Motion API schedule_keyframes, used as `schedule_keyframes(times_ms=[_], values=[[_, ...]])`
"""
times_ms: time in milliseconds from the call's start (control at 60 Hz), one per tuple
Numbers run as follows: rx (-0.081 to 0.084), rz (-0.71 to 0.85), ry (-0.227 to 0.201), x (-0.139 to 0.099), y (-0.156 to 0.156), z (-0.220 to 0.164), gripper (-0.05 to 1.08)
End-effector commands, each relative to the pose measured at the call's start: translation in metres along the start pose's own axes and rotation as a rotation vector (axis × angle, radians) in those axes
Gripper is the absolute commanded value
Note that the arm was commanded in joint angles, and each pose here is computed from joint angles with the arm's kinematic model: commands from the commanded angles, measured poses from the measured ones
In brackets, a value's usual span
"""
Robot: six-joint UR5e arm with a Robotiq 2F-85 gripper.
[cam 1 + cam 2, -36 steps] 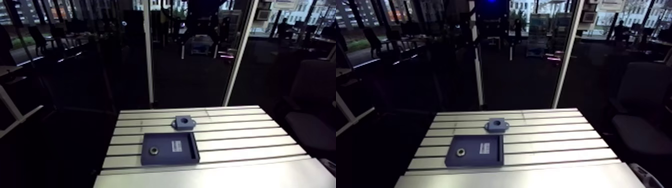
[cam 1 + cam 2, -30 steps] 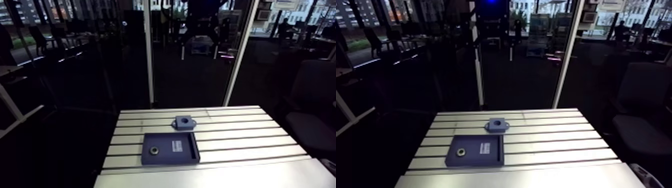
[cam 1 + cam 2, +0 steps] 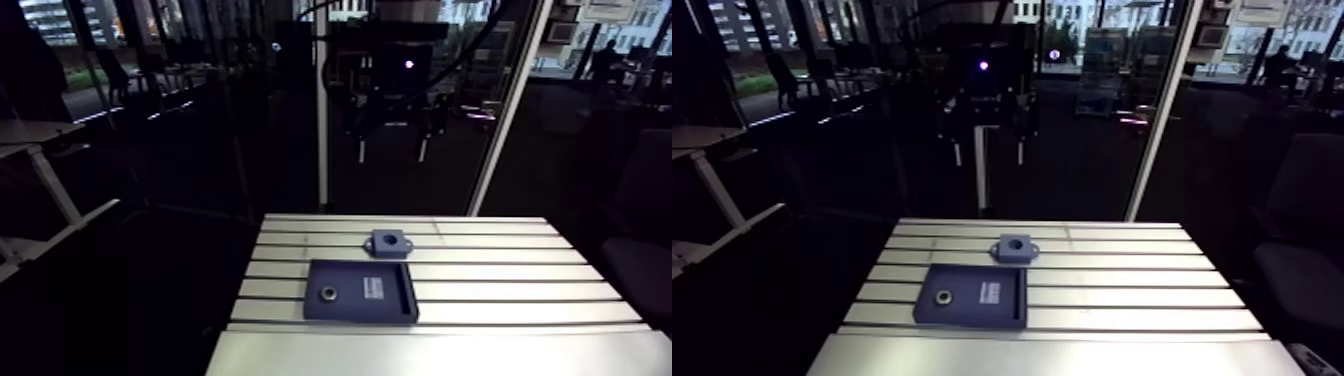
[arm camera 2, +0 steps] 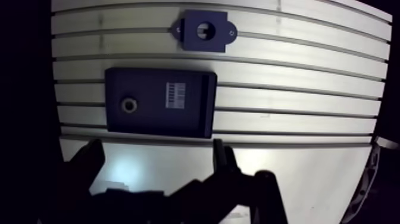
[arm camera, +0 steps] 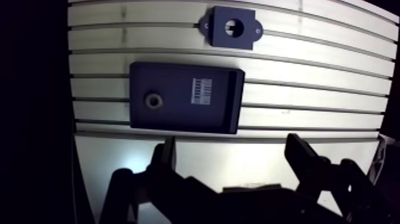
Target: Pick up the bearing and press it into the housing until flush.
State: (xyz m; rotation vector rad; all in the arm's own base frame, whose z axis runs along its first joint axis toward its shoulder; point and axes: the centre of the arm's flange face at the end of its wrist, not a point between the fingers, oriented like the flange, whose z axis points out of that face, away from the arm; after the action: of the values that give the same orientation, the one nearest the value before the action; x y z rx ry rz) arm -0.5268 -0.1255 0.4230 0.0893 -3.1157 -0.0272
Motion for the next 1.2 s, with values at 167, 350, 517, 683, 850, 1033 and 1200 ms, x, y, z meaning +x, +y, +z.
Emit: schedule_keyframes(times_ms=[167, 350, 517, 683, 850, 1033, 1200], values=[[0.018, 0.006, -0.003, -0.016, -0.049, 0.084, 0.01], [0.015, 0.020, -0.014, -0.018, -0.059, 0.115, 0.01], [0.009, 0.044, -0.042, -0.019, -0.059, 0.134, 0.01], [0.009, 0.047, -0.074, -0.020, -0.059, 0.156, 0.01], [0.008, 0.045, -0.082, -0.017, -0.061, 0.176, 0.01], [0.010, 0.028, -0.083, -0.019, -0.070, 0.181, 0.01], [0.008, 0.024, -0.101, -0.020, -0.073, 0.190, 0.01]])
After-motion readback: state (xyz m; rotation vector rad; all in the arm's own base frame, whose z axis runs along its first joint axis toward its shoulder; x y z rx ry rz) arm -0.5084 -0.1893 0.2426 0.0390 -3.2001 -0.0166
